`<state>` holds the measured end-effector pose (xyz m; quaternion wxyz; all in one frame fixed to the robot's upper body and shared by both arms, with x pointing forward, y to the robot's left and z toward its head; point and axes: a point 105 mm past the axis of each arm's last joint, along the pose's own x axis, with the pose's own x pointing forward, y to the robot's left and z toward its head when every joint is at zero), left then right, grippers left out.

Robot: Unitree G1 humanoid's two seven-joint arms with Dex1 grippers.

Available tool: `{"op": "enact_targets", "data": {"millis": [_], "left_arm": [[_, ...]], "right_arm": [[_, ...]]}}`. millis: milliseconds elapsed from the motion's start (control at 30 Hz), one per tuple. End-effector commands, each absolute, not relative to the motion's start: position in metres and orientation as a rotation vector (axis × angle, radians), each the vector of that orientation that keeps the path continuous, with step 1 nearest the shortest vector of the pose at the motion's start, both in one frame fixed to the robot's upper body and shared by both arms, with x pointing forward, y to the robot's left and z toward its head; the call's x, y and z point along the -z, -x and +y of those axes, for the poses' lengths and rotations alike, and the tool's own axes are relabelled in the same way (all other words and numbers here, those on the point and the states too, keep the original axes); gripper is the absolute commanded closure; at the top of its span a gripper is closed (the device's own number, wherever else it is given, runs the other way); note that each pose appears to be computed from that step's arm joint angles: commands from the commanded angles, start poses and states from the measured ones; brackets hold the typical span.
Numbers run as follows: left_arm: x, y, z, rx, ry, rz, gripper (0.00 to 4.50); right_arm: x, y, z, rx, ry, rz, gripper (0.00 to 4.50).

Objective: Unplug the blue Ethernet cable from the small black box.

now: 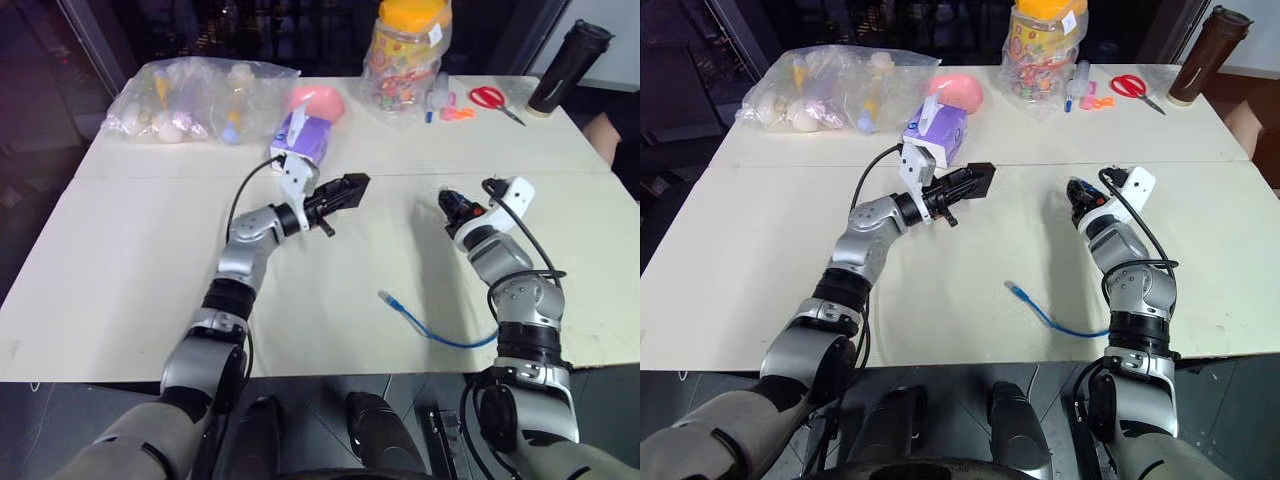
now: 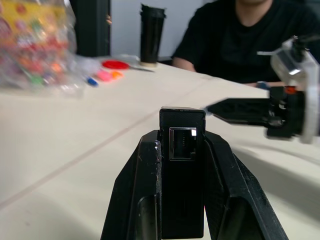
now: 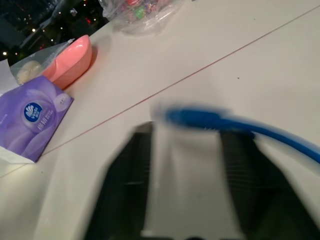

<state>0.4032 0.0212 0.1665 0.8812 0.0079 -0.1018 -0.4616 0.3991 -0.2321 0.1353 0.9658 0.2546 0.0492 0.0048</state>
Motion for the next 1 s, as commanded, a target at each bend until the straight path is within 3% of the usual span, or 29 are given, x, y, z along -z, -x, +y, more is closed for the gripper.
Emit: {"op": "enact_targets", "data": {"millis": [33, 67, 367, 433, 667, 1000], "left_arm": [[-0.165, -0.409, 0.018, 0.902, -0.068, -0.257, 4.02], [-0.162, -0.410, 0.017, 0.887, -0.086, -0.261, 4.02], [-0.127, -0.415, 0.014, 0.847, -0.065, -0.163, 4.02], [-0.124, -0.413, 0.015, 0.865, -0.080, -0.153, 2.99], [-0.122, -0.412, 0.030, 0.896, -0.076, -0.116, 0.21], [-0.159, -0.377, 0.089, 0.895, -0.037, -0.082, 0.21]], "right_arm": [[-0.141, -0.393, -0.223, -0.087, -0.419, 0.131, 0.26], [-0.140, -0.389, -0.218, -0.111, -0.374, 0.144, 0.09], [-0.146, -0.370, -0.210, -0.129, -0.323, 0.091, 0.09], [-0.146, -0.367, -0.209, -0.133, -0.329, 0.085, 0.00], [-0.140, -0.357, -0.208, -0.144, -0.314, 0.091, 0.00], [-0.148, -0.306, -0.200, -0.390, -0.185, 0.066, 0.00]]}}
